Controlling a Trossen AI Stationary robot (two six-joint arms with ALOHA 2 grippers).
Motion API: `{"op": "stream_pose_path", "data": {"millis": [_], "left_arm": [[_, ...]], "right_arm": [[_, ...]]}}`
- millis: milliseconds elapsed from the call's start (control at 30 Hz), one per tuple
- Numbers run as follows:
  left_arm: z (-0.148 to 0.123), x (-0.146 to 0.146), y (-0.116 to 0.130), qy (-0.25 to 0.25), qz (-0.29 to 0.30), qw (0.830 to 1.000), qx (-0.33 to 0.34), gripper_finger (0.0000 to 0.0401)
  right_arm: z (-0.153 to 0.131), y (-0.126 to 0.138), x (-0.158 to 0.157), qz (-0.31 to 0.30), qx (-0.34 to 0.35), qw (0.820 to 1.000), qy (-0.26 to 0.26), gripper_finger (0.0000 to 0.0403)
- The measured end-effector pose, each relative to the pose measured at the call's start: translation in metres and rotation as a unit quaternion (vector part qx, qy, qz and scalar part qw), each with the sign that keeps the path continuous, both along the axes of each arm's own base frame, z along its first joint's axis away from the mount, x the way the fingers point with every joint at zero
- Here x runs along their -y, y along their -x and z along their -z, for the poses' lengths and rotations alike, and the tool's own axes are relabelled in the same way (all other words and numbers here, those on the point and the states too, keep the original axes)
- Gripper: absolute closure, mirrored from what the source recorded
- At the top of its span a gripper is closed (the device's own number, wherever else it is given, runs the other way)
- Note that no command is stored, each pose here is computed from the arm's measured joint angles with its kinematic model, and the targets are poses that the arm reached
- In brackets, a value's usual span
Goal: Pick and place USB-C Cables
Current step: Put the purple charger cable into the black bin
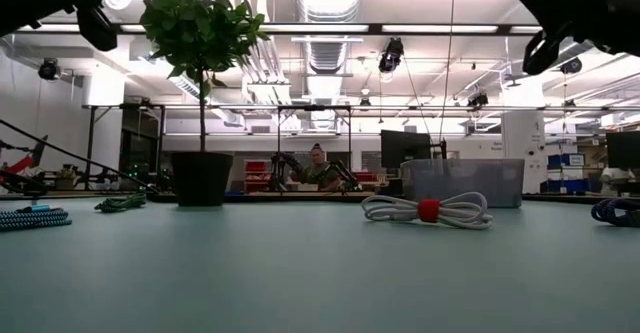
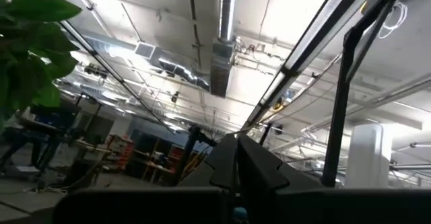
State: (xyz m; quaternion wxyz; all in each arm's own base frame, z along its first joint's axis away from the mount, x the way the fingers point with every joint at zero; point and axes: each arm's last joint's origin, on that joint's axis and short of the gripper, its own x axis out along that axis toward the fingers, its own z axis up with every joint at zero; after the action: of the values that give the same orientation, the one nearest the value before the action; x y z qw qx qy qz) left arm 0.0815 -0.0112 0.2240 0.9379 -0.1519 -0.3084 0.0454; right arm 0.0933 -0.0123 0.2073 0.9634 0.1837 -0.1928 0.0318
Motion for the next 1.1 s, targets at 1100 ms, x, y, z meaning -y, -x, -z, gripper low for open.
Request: {"op": "stream_pose_path", "data": {"millis": [1100], "left_arm": [[0.030, 0.019, -0.074, 0.104, 0.035, 0.963, -0.247, 0.0401]], "right_arm": [[-0.017, -0.093, -0.008, 0.026, -0.486, 0.866, -0.114, 0.0394]]}}
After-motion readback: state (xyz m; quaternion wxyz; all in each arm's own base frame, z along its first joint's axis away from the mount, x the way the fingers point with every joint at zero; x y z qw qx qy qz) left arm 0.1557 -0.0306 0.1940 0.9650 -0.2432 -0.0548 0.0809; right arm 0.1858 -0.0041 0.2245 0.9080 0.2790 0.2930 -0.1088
